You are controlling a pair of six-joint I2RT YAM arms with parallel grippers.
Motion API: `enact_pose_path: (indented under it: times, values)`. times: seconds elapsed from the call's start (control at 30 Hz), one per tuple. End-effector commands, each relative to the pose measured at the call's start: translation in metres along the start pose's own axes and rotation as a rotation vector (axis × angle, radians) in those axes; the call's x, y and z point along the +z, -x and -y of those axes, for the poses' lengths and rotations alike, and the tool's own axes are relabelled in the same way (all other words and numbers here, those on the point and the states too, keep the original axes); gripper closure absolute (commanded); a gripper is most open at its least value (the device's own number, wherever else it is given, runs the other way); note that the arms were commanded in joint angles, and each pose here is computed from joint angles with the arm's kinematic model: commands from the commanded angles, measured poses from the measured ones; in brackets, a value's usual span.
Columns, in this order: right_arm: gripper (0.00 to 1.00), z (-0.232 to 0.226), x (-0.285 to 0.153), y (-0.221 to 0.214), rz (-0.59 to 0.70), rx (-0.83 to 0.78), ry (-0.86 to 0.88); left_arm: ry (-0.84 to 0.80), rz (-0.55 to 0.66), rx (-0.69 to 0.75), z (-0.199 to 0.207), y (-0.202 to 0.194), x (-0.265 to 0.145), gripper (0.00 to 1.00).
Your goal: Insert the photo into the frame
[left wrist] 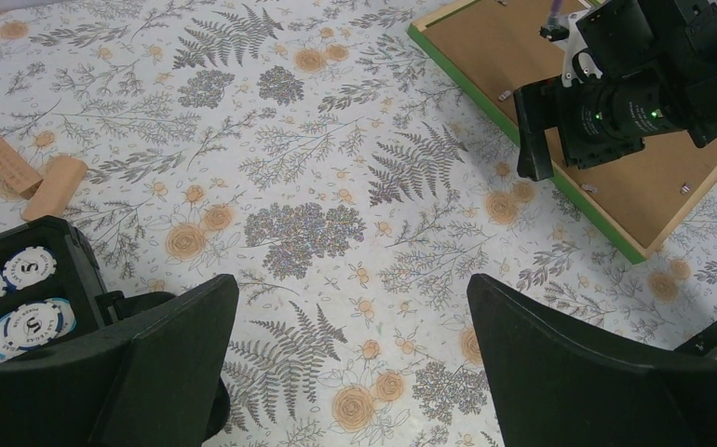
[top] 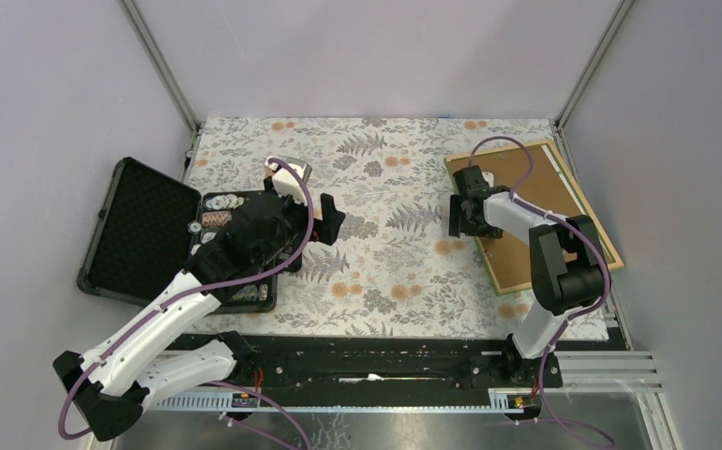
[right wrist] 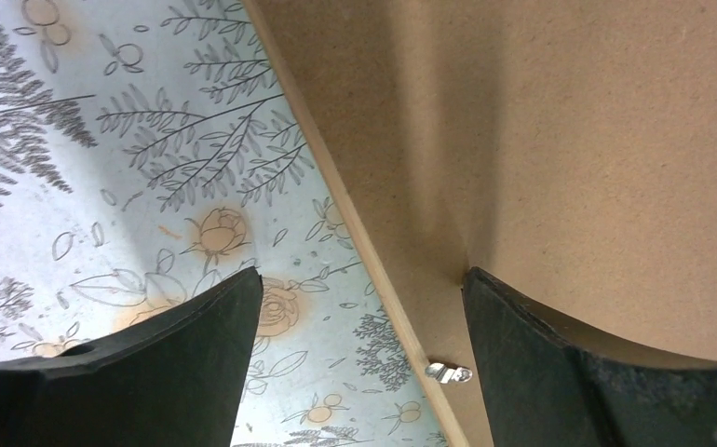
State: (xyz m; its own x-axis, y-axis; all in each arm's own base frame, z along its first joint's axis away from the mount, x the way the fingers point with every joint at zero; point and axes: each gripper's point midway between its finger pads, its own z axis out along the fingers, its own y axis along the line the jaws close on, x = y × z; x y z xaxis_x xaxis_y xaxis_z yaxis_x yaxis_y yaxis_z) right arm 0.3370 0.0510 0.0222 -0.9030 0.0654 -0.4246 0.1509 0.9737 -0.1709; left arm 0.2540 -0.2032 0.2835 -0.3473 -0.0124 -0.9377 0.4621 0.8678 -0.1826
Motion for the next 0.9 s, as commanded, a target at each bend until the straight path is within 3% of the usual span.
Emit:
enact_pose_path:
  times: [0.0,0.3,0.5,0.67,0.87]
  values:
    - [0.16,-0.050,-0.005,-0.052,-0.172,0.055,0.198,0.009,0.055,0.007,-0.001,0.014,0.001,0.01]
    - [0.18,-0.112,-0.015,-0.105,-0.286,0.047,0.384,0.026,0.055,0.012,-0.004,0.014,0.001,0.01]
    - [0.17,-0.129,-0.055,-0.054,-0.108,0.014,0.455,0.024,0.044,0.013,-0.003,0.011,0.003,0.01]
    - [0.10,-0.084,-0.084,0.017,0.132,0.032,0.273,0.024,0.047,0.014,-0.003,0.011,0.003,0.01]
    - [0.07,0.008,-0.073,0.076,0.240,0.248,0.089,0.019,0.046,0.012,-0.003,0.011,0.002,0.01]
